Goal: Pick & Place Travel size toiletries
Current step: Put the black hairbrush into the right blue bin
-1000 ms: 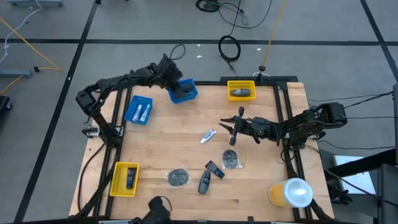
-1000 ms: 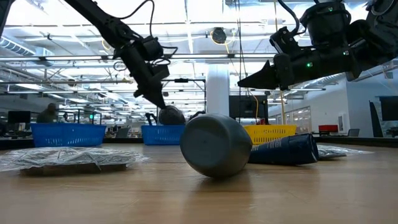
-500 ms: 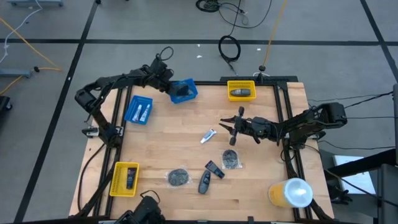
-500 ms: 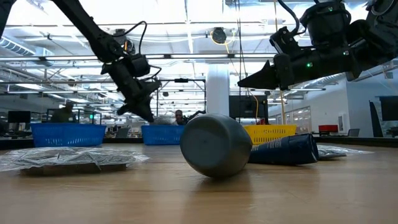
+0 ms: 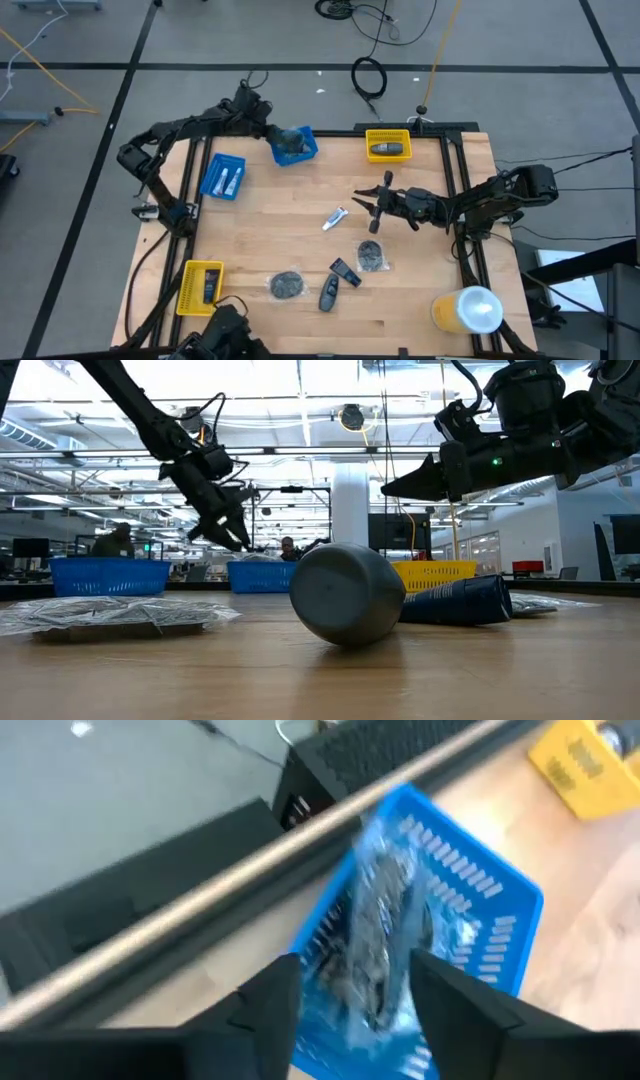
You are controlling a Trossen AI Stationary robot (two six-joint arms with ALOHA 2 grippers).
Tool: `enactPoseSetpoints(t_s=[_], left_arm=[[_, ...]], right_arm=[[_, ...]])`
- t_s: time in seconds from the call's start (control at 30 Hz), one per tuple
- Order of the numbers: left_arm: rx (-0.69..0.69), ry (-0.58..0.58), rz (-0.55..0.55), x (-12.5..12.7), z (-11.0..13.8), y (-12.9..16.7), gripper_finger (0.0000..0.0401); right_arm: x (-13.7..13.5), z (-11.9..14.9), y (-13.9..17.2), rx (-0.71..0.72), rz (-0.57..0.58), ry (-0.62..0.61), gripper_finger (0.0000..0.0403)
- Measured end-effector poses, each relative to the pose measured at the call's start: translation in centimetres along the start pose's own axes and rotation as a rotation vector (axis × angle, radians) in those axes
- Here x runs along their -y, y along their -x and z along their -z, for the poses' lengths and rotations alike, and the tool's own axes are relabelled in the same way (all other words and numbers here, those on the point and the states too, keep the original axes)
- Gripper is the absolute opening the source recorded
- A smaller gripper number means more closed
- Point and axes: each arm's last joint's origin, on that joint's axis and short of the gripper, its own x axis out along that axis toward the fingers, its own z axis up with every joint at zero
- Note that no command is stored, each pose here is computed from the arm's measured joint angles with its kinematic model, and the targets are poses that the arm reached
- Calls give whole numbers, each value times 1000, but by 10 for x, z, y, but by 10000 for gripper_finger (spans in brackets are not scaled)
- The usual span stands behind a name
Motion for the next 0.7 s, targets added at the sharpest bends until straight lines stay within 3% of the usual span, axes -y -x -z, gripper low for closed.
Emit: enactPoseSetpoints(t_s=[0.13, 0.27, 0.47, 0.7], left_arm=[[11, -51, 6, 9, -3, 16, 225], [-29, -106, 12, 24, 2, 21, 220], [4, -159, -202, 33, 2, 3, 157], [-24, -167, -208, 37, 10, -28, 70]], right_arm=[[0, 0, 0, 0, -1, 1, 75], [0, 0, 0, -1, 0, 1, 75], [0, 0, 0, -1, -1, 7, 75], [0, 0, 0, -1, -1, 8, 75]])
